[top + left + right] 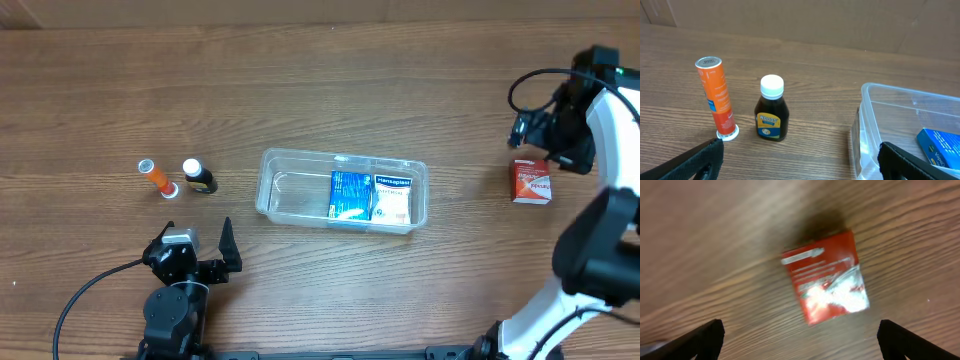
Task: Pack container
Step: 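Move the right gripper to the red Panadol box and grasp it, then carry the red box into the container left of the blue box, release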
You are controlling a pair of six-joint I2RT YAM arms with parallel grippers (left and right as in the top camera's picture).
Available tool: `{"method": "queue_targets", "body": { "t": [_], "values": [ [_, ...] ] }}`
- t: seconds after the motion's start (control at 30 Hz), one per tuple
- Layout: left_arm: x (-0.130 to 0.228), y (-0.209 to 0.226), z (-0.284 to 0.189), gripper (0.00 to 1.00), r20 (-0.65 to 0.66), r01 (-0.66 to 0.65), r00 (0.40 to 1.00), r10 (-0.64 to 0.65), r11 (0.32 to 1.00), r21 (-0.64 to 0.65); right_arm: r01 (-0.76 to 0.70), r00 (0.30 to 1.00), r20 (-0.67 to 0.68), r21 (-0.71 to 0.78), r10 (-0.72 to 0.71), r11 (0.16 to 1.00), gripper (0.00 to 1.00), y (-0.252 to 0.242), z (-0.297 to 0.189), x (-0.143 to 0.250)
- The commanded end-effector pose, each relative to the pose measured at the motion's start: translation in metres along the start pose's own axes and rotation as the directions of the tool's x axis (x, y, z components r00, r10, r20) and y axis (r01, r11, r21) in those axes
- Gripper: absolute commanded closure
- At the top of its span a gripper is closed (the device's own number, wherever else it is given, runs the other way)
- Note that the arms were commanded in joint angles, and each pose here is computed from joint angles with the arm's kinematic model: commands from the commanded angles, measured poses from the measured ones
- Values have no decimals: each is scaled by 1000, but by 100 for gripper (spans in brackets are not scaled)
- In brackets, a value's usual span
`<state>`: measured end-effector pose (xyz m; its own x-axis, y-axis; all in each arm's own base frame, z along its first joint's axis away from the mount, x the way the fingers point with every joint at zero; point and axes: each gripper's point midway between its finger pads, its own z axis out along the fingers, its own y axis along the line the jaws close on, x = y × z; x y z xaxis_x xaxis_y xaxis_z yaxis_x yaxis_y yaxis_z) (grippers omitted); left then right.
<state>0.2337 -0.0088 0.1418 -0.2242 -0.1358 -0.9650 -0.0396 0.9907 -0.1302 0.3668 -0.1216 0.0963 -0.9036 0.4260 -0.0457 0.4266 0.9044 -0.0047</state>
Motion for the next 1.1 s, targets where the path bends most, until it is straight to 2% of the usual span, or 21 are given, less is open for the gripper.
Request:
{"method": "queue_targets", "body": {
  "t": [0.0, 0.2, 0.43, 0.53, 0.73, 0.83, 1.07],
  "values": [
    [-2, 1, 0, 0, 11, -16, 1000, 16, 1000, -3, 44, 998, -57, 43, -41, 998, 0, -23, 21, 1],
    [-2, 1, 0, 0, 11, -16, 1000, 16, 1000, -3, 114, 988, -107, -1, -113, 994, 0, -19, 43, 4],
    [-2, 1, 0, 0, 11, -16, 1000, 16, 1000, -3, 110, 990, -94, 1, -109, 994, 0, -19, 72, 8],
    [-2, 1, 0, 0, 11, -16, 1000, 16, 1000, -3, 64, 994, -94, 5, -63, 998, 0, -19, 75, 9],
    [-2, 1, 0, 0, 11, -16, 1000, 16, 1000, -3, 61, 993, -103, 52, -55, 997, 0, -27, 86, 15],
    [-2, 1, 0, 0, 11, -16, 1000, 16, 1000, -3, 17, 996, -92, 55, -12, 998, 9, -27, 93, 16],
    [-2, 1, 0, 0, 11, -16, 1000, 16, 1000, -3, -73, 992, -101, 61, 79, 995, 21, -27, 92, 19]
  ]
}}
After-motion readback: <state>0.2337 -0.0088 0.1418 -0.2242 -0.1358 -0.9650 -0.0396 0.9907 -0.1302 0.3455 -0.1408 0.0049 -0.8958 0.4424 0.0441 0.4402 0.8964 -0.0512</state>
